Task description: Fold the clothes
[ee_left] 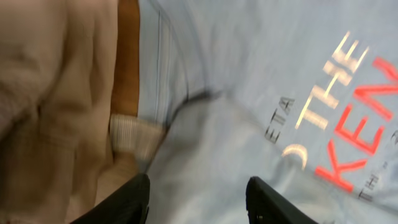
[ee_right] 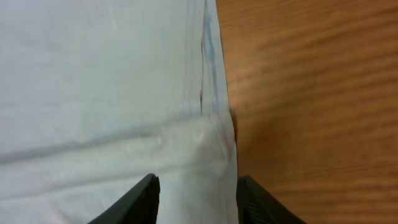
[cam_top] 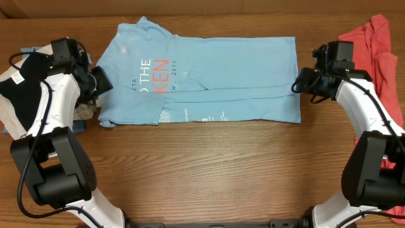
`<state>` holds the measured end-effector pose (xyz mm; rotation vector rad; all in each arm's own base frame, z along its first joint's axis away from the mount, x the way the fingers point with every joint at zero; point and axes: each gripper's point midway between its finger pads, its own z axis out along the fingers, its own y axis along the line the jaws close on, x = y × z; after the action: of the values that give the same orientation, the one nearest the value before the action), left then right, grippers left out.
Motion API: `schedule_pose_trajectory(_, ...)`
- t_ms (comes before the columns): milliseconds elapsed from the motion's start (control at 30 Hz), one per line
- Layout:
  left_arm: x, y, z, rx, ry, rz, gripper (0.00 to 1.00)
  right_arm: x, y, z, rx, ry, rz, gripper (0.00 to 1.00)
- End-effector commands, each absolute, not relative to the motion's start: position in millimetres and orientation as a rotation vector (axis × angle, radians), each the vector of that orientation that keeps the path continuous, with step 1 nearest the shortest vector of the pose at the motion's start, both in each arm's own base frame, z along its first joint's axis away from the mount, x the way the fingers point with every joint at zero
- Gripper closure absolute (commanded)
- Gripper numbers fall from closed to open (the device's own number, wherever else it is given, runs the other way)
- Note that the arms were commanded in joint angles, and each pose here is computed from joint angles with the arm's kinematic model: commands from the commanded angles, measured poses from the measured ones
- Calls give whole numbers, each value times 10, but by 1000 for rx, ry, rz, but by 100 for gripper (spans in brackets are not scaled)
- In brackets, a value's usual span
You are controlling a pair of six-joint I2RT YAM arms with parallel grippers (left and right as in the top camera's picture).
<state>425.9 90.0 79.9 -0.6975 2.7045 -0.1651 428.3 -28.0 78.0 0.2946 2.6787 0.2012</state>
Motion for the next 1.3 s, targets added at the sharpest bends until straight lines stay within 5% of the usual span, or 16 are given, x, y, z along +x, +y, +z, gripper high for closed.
schedule_pose_trajectory(0,4074,774,698,-725,2797,-216,47,4148,-340,748,327,2748,176,55)
schedule_pose_trajectory(267,3681,568,593,-767,2960,-283,49,3557,-98,421,367,2966,325,47)
schedule_pose_trajectory(633,3628,417,379,-709,2983,-270,49,3389,-42,87,436,2966,361,48)
schedule_pose_trajectory(733,3638,418,339,-705,2974,-268,49,3366,-36,43,434,2965,364,62)
schedule_pose_trajectory(867,3610,415,254,-705,2972,-268,48,3322,-95,12,452,2980,310,96)
schedule_pose_trajectory(1267,3489,481,104,-716,2993,-189,48,2873,-898,0,996,2944,-331,96)
